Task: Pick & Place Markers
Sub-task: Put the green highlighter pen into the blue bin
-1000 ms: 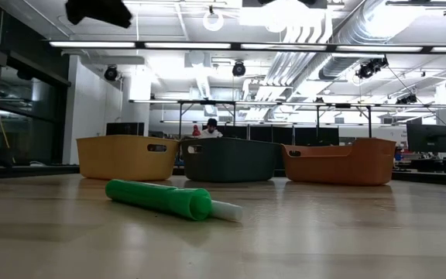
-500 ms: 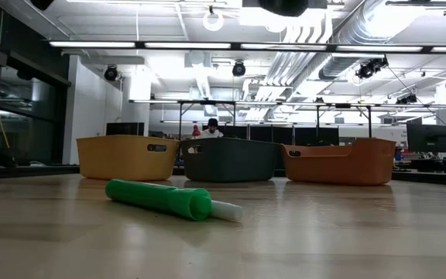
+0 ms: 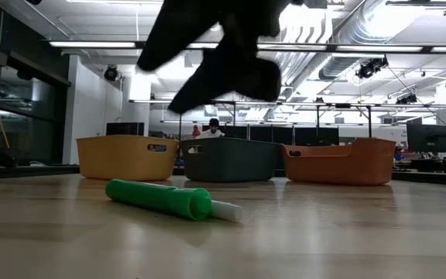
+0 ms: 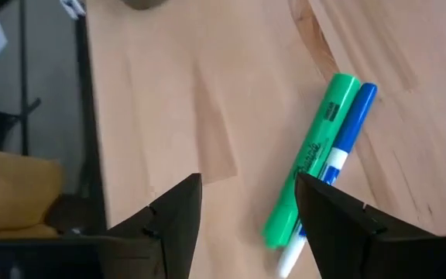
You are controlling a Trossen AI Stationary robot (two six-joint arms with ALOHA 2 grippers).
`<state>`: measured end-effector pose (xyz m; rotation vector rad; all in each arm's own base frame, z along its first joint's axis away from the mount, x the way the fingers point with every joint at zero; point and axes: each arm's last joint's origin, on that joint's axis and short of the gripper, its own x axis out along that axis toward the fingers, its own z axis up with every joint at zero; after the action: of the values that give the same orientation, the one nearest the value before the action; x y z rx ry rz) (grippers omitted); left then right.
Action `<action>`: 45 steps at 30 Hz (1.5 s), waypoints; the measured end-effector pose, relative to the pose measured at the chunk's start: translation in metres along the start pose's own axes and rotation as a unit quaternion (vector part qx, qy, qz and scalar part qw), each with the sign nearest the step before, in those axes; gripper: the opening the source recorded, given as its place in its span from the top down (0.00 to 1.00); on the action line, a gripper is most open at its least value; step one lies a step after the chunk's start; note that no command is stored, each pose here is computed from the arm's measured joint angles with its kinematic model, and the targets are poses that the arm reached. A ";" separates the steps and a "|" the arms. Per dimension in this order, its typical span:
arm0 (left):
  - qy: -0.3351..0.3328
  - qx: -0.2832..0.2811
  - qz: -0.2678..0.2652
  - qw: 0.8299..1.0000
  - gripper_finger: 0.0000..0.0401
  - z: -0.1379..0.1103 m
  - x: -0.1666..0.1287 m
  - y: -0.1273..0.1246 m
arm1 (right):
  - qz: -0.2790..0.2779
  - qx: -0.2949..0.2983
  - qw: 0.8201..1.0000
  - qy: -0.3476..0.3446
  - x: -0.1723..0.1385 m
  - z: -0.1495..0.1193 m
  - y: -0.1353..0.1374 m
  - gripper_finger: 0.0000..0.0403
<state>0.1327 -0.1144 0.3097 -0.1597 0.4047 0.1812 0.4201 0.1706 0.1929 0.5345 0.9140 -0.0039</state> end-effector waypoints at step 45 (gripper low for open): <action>0.004 -0.001 -0.003 1.000 0.77 0.000 0.000 0.000 | -0.088 -0.004 0.996 -0.016 0.058 -0.037 -0.011 0.51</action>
<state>0.1327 -0.1146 0.3094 -0.1631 0.4111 0.1750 0.4256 0.1899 0.1262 0.4438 0.9264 -0.1679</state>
